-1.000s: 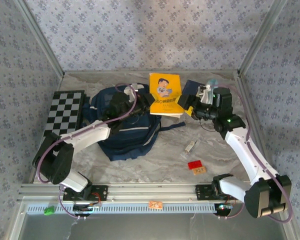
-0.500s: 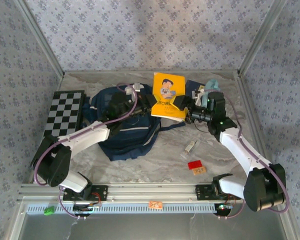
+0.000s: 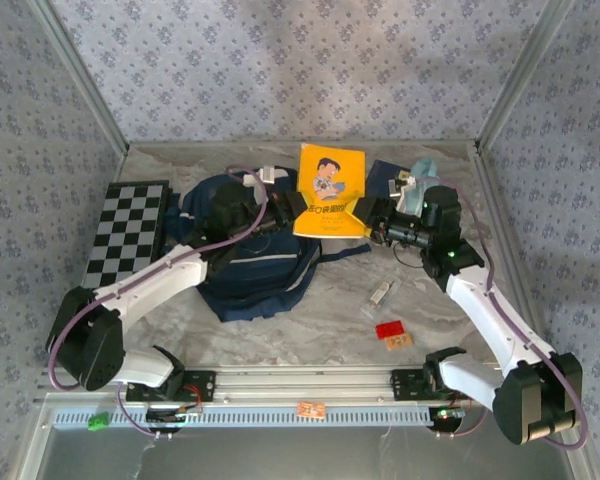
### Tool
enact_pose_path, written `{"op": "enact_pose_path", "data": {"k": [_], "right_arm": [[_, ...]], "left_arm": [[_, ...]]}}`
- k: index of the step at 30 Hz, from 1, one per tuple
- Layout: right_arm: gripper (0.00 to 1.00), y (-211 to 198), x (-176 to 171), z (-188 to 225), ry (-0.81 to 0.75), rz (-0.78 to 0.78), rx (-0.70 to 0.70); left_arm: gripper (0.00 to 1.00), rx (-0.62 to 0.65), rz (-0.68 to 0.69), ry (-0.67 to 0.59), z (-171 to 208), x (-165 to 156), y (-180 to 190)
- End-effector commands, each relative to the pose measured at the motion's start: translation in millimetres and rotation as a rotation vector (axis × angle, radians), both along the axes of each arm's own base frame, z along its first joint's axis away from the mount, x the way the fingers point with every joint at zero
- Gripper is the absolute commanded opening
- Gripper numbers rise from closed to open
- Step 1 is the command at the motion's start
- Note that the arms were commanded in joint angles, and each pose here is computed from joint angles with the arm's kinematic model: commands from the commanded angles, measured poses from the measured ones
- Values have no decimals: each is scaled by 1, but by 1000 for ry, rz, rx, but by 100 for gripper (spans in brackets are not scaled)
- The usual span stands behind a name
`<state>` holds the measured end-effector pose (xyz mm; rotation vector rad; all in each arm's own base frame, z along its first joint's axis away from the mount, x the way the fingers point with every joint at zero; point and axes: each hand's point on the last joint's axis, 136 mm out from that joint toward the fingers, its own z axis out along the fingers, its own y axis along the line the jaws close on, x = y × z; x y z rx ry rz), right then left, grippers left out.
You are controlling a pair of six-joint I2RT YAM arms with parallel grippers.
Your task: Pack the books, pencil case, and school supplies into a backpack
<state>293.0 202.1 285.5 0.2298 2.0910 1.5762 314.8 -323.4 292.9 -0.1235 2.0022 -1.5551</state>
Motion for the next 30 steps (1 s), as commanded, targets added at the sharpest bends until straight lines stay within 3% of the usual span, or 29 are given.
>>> {"op": "enact_pose_path", "data": {"k": [1,8,10,12,19,24,30], "right_arm": [[32,-4,0,0,-2,-29,-73],[2,-2,-2,1,-13,-30,-88],[0,-2,-4,3,-24,-27,-99],[0,-5,-7,6,-38,-36,-122],[0,-35,-25,-22,-1,-111,-321],[0,-43,-41,-52,64,-100,-368],[0,-51,-58,-89,135,-84,-429]], "left_arm": [[0,-8,19,-108,35,1,7],[0,14,2,-111,26,-2,6],[1,28,-19,-115,23,-5,5],[17,71,-40,-122,17,-8,5],[41,459,-27,-140,-38,-22,42],[54,751,-147,-182,-79,-46,61],[64,986,-270,-223,-119,-65,59]]}}
